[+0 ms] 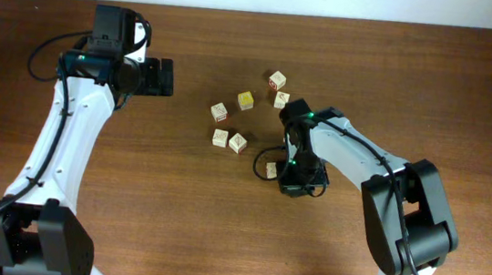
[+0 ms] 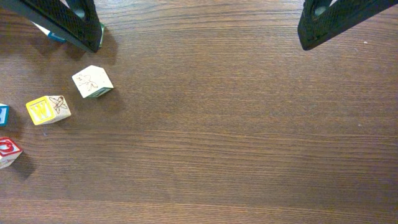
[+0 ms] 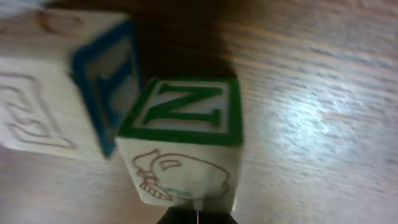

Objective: Rotate 3 blocks

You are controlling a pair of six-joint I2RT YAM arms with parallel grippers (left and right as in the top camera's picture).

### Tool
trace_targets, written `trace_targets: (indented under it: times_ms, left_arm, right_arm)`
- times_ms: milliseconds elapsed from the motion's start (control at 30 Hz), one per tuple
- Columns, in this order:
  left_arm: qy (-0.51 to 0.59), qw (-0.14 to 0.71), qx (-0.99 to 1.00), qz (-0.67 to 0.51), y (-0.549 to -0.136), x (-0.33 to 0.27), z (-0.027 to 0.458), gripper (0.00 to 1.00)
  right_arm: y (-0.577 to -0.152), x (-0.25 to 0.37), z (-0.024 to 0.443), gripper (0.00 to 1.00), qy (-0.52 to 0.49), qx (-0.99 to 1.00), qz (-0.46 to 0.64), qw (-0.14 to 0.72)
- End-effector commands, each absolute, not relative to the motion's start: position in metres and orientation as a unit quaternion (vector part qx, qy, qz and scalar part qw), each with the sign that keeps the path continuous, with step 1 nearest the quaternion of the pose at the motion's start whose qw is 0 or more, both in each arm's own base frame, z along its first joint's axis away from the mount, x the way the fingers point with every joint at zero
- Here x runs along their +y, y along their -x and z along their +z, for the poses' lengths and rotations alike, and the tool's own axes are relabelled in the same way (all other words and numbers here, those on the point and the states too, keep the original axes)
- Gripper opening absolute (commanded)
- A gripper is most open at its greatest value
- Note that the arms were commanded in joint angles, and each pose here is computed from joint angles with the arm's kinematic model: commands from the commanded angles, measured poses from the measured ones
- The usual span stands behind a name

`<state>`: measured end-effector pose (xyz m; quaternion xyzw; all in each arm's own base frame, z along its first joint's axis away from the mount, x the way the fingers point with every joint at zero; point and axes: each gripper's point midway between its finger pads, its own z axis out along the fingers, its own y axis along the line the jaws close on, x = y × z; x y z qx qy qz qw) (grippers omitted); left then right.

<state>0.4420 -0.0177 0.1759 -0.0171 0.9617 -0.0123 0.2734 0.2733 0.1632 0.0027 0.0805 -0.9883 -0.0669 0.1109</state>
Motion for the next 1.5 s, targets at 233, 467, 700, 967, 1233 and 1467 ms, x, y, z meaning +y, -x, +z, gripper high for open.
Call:
trace_targets:
  times_ms: [233,467,700,967,1233,1467]
  left_arm:
    - [0.025,0.278,0.960,-0.011,-0.445,-0.016,0.179,0.99]
    - [0.025,0.278,0.960,-0.011,-0.445,-0.016,0.179,0.99]
    - [0.025,0.278,0.960,-0.011,-0.445,-0.016,0.179,0.99]
    - [0.025,0.278,0.960,-0.011,-0.445,-0.016,0.179,0.99]
    - [0.025,0.278,0.960,-0.011,-0.445,-0.016,0.179,0.99]
    - [0.025,0.278,0.960,-0.011,-0.445,-0.016,0.179,0.99]
  right_arm:
    - [-0.291,0.173,0.012,0.04,-0.077,-0.991,-0.084,0.076]
    - [-0.298,0.175,0.013,0.04,-0.079,-0.991,-0.084,0.063]
    - [-0.299,0.175,0.013,0.04,-0.079,-0.992,-0.084,0.060]
    - [-0.330,0.188,0.101,0.17,-0.115,-0.989,-0.093,0.031]
    - [-0.406,0.268,0.109,0.48,-0.056,-0.976,-0.174,-0.123]
    - [-0.397,0.282,0.065,0.54,-0.132,-0.976,-0.140,-0.099]
